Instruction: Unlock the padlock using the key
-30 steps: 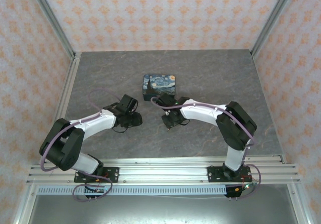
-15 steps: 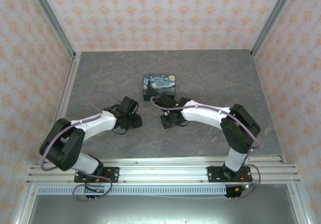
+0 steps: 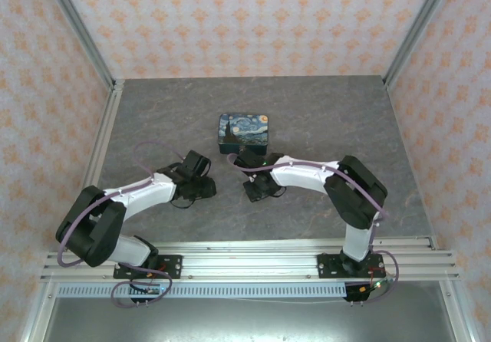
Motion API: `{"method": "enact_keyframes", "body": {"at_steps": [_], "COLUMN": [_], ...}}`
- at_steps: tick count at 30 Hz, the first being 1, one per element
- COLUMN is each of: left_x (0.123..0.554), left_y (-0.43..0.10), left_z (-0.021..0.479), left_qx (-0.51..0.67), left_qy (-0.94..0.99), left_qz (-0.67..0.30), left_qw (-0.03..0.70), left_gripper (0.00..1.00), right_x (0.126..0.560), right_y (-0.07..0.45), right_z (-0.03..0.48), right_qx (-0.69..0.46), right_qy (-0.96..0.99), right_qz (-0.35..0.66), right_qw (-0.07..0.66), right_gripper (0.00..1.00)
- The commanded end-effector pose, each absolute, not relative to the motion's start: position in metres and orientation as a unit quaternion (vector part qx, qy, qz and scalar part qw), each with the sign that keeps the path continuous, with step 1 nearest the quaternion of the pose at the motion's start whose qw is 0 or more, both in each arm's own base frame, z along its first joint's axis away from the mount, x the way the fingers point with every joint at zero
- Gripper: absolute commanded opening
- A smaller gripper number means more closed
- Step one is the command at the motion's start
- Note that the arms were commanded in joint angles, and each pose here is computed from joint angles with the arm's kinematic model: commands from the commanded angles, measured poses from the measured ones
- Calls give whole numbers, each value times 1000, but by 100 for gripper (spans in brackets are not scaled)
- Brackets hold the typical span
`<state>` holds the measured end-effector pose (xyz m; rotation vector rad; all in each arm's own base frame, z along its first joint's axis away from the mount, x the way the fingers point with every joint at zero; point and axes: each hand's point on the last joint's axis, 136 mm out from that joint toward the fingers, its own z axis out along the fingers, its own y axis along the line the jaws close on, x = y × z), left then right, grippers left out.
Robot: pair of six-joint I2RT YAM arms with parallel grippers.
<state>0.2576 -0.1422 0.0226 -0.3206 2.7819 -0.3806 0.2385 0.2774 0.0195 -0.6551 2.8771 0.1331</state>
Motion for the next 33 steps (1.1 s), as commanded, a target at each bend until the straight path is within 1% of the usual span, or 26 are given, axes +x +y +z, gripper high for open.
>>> {"method": "enact_keyframes", "body": {"at_steps": [1,7,17,20,27,33], "left_x": [256,258,257,257,257,257], "left_y": [-136,-137,-137,-137,-138,-138], "left_z": [24,24,23,23,31,38], "left_qx": [-120,-119,-120,-120,-118,-119], "left_qy": [971,971,971,971,968,965], "left_qz": [-119,-119,-118,-121,-129,-139], "left_qw": [168,168,168,168,179,189], "left_gripper": [37,37,37,37,37,37], "right_x": [234,231,222,223,231,236], "right_y": [273,268,258,256,255,260], "right_z": [13,3,0,3,12,21], "right_qx": [-225,-231,-254,-267,-298,-315], "right_qy": [970,970,967,963,953,946], "right_qz": [35,22,3,-6,-19,-11], "right_qw": [81,67,39,41,56,78], "right_gripper": [36,33,17,13,0,0]}}
